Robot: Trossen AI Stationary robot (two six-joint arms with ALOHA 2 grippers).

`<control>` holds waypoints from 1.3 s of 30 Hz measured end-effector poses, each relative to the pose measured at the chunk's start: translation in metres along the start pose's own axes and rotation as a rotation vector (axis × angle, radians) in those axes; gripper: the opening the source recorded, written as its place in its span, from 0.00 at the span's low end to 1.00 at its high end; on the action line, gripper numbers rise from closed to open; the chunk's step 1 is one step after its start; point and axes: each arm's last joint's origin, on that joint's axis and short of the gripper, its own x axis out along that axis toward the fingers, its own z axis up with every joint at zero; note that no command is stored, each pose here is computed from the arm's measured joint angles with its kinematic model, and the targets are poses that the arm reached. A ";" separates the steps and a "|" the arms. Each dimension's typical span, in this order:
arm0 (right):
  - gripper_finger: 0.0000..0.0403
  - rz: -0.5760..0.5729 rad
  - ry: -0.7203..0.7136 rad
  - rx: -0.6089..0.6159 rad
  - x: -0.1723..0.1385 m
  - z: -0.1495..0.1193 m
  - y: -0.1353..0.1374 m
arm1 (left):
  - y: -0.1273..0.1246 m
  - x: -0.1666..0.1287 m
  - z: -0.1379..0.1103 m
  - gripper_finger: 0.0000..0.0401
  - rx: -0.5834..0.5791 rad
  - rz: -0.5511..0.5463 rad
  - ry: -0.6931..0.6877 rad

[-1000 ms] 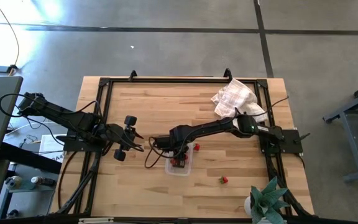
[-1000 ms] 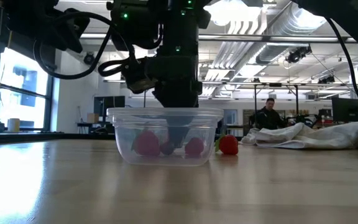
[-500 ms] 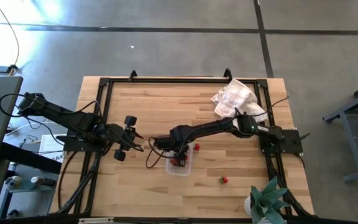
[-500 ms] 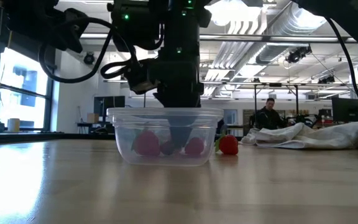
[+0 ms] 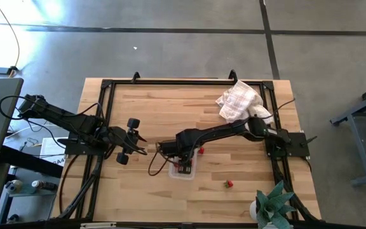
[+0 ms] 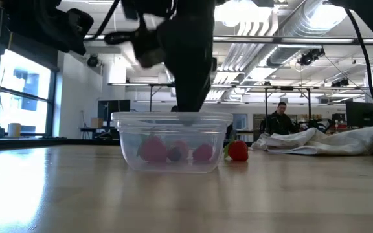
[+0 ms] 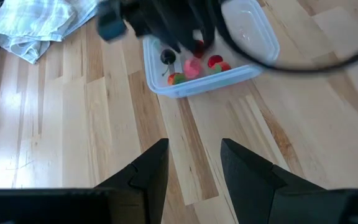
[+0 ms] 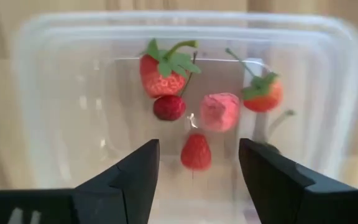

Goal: Pick and placing Produce into tupperware
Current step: Put the red strawberry into the transparent container

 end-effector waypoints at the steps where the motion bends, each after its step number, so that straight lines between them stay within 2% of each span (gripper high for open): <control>1: 0.52 -0.001 -0.013 0.001 -0.008 -0.001 0.000 | 0.000 0.000 0.000 0.34 0.000 0.000 0.000; 11: 0.52 -0.078 -0.064 0.017 -0.095 -0.037 0.003 | 0.000 0.000 0.000 0.34 0.000 0.000 0.001; 17: 0.52 -0.208 -0.007 0.030 -0.119 -0.065 0.014 | 0.000 0.000 0.000 0.34 0.000 0.000 0.000; 20: 0.52 -0.270 0.037 0.024 -0.120 -0.076 0.025 | 0.000 0.000 0.000 0.34 0.000 0.000 0.001; 26: 0.52 -0.268 0.064 -0.012 -0.103 -0.090 0.058 | 0.000 0.000 0.000 0.34 0.000 0.000 0.001; 32: 0.52 -0.307 0.139 0.005 -0.082 -0.116 0.075 | 0.000 0.000 0.000 0.34 0.000 0.000 0.001; 39: 0.52 -0.209 0.065 0.110 -0.070 -0.151 0.073 | 0.000 0.000 0.000 0.34 0.000 0.000 0.000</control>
